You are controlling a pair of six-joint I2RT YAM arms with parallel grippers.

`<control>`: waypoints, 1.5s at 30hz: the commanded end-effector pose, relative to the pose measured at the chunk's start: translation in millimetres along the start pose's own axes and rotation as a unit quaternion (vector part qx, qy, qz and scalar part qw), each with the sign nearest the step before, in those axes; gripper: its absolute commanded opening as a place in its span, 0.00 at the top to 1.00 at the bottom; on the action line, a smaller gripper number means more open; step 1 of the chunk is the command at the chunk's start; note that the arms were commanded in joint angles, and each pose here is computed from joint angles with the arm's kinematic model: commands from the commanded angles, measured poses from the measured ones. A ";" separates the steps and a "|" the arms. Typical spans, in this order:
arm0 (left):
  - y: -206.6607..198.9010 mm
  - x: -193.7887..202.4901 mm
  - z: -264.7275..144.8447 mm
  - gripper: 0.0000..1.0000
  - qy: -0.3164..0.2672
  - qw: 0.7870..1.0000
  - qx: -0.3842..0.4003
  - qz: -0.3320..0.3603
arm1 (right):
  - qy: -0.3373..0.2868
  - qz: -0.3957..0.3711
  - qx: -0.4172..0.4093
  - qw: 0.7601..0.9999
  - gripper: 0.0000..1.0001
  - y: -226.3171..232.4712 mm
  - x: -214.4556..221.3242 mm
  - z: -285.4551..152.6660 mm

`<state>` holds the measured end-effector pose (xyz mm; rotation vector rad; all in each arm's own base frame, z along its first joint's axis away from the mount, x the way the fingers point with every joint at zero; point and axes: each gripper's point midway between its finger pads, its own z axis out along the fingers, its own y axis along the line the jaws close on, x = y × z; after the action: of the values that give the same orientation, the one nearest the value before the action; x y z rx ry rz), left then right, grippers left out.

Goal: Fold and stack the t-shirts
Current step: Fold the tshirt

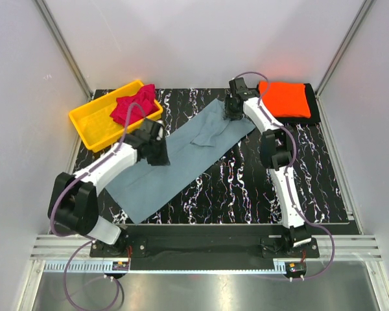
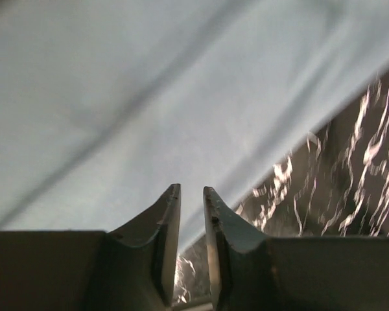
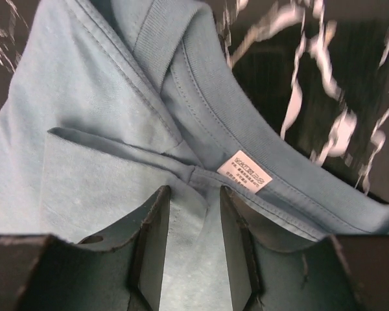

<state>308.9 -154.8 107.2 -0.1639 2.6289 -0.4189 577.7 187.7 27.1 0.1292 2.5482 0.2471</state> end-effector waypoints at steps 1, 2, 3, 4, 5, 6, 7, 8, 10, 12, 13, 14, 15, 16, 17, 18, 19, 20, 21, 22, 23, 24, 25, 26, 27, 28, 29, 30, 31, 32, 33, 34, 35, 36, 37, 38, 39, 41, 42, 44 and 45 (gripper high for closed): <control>-35.9 34.7 12.6 0.77 0.044 0.996 0.048 0.068 | -0.025 -0.056 -0.017 0.998 0.56 -3.2 -32.8 -18.2; -38.9 44.1 17.8 0.78 0.053 0.995 0.048 0.073 | -0.035 -0.050 -0.016 0.998 0.56 -1.6 -40.1 -25.8; -44.9 57.6 25.3 0.79 0.071 0.992 0.051 0.087 | -0.047 -0.044 -0.021 0.998 0.55 3.8 -49.5 -43.5; -49.8 63.7 30.2 0.80 0.080 0.991 0.059 0.090 | -0.060 -0.026 -0.011 0.998 0.55 1.3 -58.8 -56.4; -52.6 75.3 39.8 0.81 0.101 0.988 0.060 0.097 | -0.077 -0.016 -0.007 0.997 0.55 2.3 -68.9 -81.0; -53.9 79.8 44.0 0.82 0.109 0.987 0.060 0.099 | -0.085 -0.007 -0.006 0.996 0.54 1.9 -73.2 -93.2; -55.1 81.5 48.7 0.83 0.111 0.987 0.059 0.100 | -0.077 0.016 0.001 0.997 0.53 -1.5 -66.5 -97.0; -55.8 85.7 53.0 0.83 0.114 0.987 0.057 0.102 | -0.078 0.031 0.000 0.996 0.52 -2.1 -66.3 -105.7; -55.6 92.8 63.6 0.84 0.120 0.987 0.059 0.088 | -0.063 0.067 -0.011 0.996 0.52 -0.9 -54.3 -123.1; -54.1 98.7 69.7 0.84 0.123 0.987 0.057 0.083 | -0.064 0.104 -0.010 0.992 0.52 -3.3 -48.2 -139.8; -52.0 102.5 71.8 0.85 0.125 0.987 0.054 0.081 | -0.058 0.119 0.001 0.991 0.52 -11.7 -40.8 -140.4; -51.4 106.9 72.7 0.85 0.128 0.987 0.052 0.080 | -0.035 0.132 0.009 0.991 0.52 -21.9 -17.6 -128.7; -49.5 110.1 73.1 0.85 0.129 0.987 0.048 0.081 | -0.042 0.155 -0.001 0.987 0.53 -23.1 -16.5 -140.8; -45.4 113.7 74.4 0.85 0.128 0.988 0.041 0.082 | -0.009 0.174 0.014 0.985 0.53 -42.5 14.5 -127.8; -44.2 116.6 73.9 0.85 0.129 0.987 0.039 0.085 | -0.033 0.184 -0.013 0.982 0.53 -37.5 7.2 -136.5; -43.8 119.1 74.4 0.85 0.129 0.987 0.039 0.085 | -0.035 0.195 -0.016 0.980 0.53 -42.5 13.1 -133.4; -43.4 122.8 74.3 0.85 0.132 0.987 0.043 0.085 | -0.019 0.202 -0.013 0.979 0.53 -53.2 32.6 -124.5; -46.1 123.7 73.3 0.85 0.131 0.987 0.049 0.084 | -0.034 0.204 -0.026 0.978 0.53 -53.1 27.0 -122.7; -45.8 124.2 73.4 0.85 0.131 0.987 0.050 0.083 | -0.034 0.203 -0.031 0.978 0.53 -54.9 28.6 -120.7; -48.0 125.6 73.2 0.85 0.134 0.986 0.054 0.080 | -0.032 0.202 -0.031 0.978 0.53 -56.2 31.2 -118.3; -49.6 126.0 73.1 0.85 0.135 0.986 0.056 0.078 | -0.038 0.198 -0.032 0.979 0.53 -57.3 28.8 -115.2; -51.6 126.2 72.8 0.85 0.137 0.986 0.059 0.074 | -0.035 0.195 -0.029 0.980 0.53 -59.7 31.6 -106.9; -56.9 125.8 71.2 0.85 0.137 0.986 0.067 0.068 | -0.038 0.193 -0.036 0.980 0.53 -57.9 29.1 -103.3; -61.1 127.7 70.3 0.85 0.139 0.985 0.071 0.069 | -0.038 0.196 -0.039 0.979 0.53 -58.2 28.8 -99.0; -63.1 127.9 70.4 0.85 0.138 0.985 0.072 0.068 | -0.031 0.204 -0.036 0.978 0.53 -62.2 33.2 -89.1; -66.3 126.2 69.8 0.85 0.135 0.986 0.074 0.064 | -0.028 0.208 -0.040 0.977 0.53 -62.5 35.9 -84.0; -68.4 128.1 69.6 0.85 0.137 0.986 0.075 0.064 | -0.032 0.213 -0.048 0.975 0.53 -62.2 34.7 -76.0; -69.3 128.6 69.7 0.85 0.137 0.986 0.074 0.062 | -0.034 0.222 -0.052 0.973 0.53 -64.6 33.1 -72.1; -71.6 129.2 69.8 0.85 0.139 0.985 0.078 0.059 | -0.032 0.223 -0.059 0.972 0.53 -63.0 33.3 -68.7; -72.1 132.0 69.8 0.85 0.142 0.985 0.077 0.059 | -0.036 0.224 -0.062 0.972 0.53 -63.7 30.9 -65.7; -74.2 131.9 68.9 0.84 0.142 0.985 0.080 0.057 | -0.028 0.229 -0.057 0.971 0.53 -67.7 35.6 -56.6; -74.5 133.8 68.6 0.85 0.144 0.985 0.079 0.051 | -0.031 0.231 -0.058 0.971 0.53 -68.4 31.1 -54.4; -75.7 136.1 67.5 0.85 0.146 0.985 0.080 0.050 | -0.029 0.234 -0.054 0.970 0.55 -71.7 32.0 -50.1; -76.7 136.4 67.1 0.85 0.144 0.985 0.079 0.046 | -0.023 0.237 -0.049 0.970 0.56 -76.5 35.1 -42.8; -77.8 137.7 67.0 0.85 0.143 0.986 0.077 0.035 | -0.027 0.241 -0.048 0.969 0.57 -81.7 30.0 -40.7; -79.3 137.2 66.1 0.84 0.140 0.987 0.077 0.029 | -0.025 0.244 -0.047 0.968 0.57 -84.9 30.0 -37.4; -81.1 135.6 65.7 0.83 0.136 0.987 0.080 0.022 | -0.020 0.253 -0.043 0.966 0.58 -90.3 32.2 -30.9; -85.5 133.2 64.9 0.82 0.128 0.988 0.085 0.005 | -0.025 0.258 -0.045 0.965 0.58 -95.6 24.5 -27.7; -89.3 129.9 64.7 0.81 0.123 0.988 0.090 0.001 | -0.021 0.258 -0.043 0.965 0.59 -98.1 26.4 -21.0; -95.8 129.5 64.5 0.81 0.127 0.987 0.097 -0.014 | -0.023 0.255 -0.049 0.966 0.63 -99.1 18.8 -13.3; -103.7 125.3 64.2 0.81 0.122 0.986 0.110 -0.019 | -0.024 0.254 -0.052 0.966 0.73 -100.5 15.4 -10.5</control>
<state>230.1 -275.6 20.4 -0.0389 2.8290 -0.6739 544.4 95.6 22.8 0.7392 2.3952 0.5714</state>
